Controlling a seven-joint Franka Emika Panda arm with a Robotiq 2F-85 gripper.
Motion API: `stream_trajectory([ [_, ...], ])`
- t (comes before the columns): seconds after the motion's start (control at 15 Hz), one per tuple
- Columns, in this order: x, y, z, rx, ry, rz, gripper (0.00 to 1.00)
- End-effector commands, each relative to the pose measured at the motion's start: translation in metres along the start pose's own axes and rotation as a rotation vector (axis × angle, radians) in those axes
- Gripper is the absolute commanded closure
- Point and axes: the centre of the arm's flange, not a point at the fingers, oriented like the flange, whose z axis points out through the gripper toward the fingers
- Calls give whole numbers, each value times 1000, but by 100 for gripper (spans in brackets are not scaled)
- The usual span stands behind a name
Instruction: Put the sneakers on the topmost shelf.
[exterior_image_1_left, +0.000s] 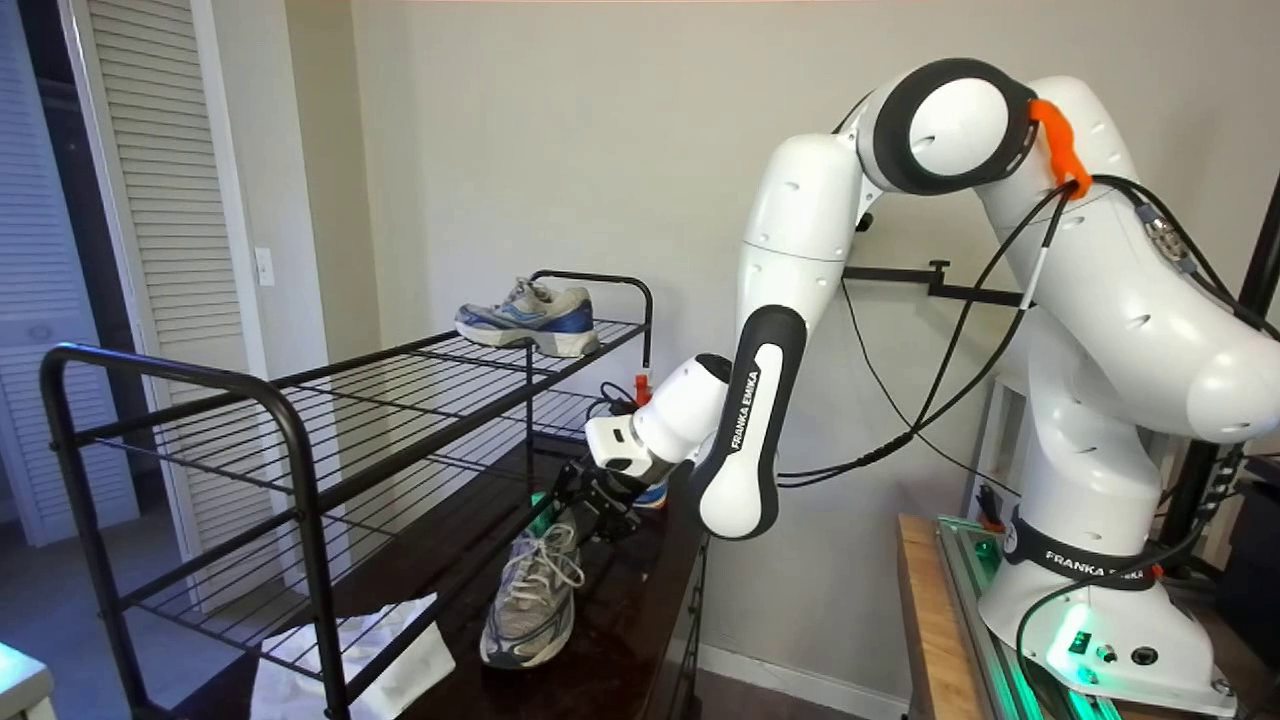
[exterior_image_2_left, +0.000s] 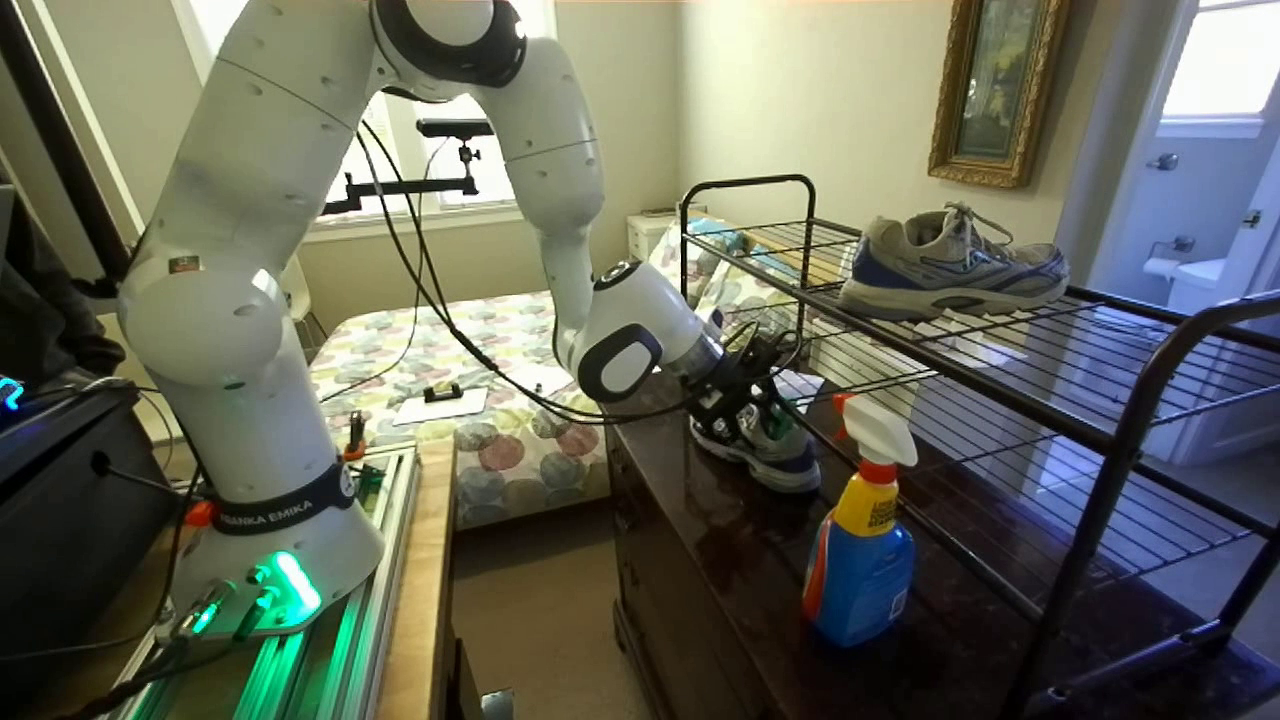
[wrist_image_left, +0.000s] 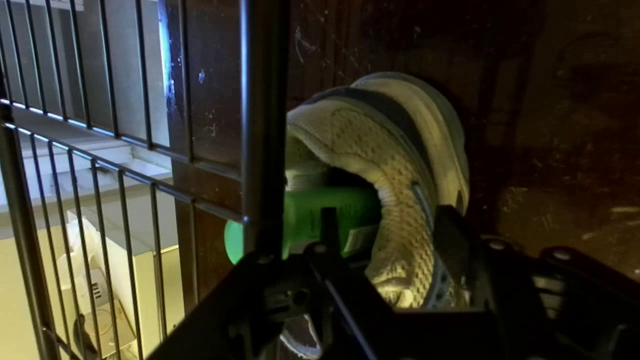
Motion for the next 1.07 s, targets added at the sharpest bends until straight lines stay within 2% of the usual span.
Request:
stream_trajectory([
  [0.0, -2, -2, 14, 23, -7, 52, 79],
  [0.13, 0, -7, 11, 35, -9, 93, 95],
  [0.27, 1, -9, 9, 33, -2, 118, 100],
  [0.4, 1, -10, 8, 31, -2, 137, 97],
  [0.47, 2, -11, 8, 36, 1, 144, 100],
  [0.6, 2, -11, -4, 54, -5, 146, 97],
  [1.0, -6, -30, -82, 280, -178, 106, 97],
])
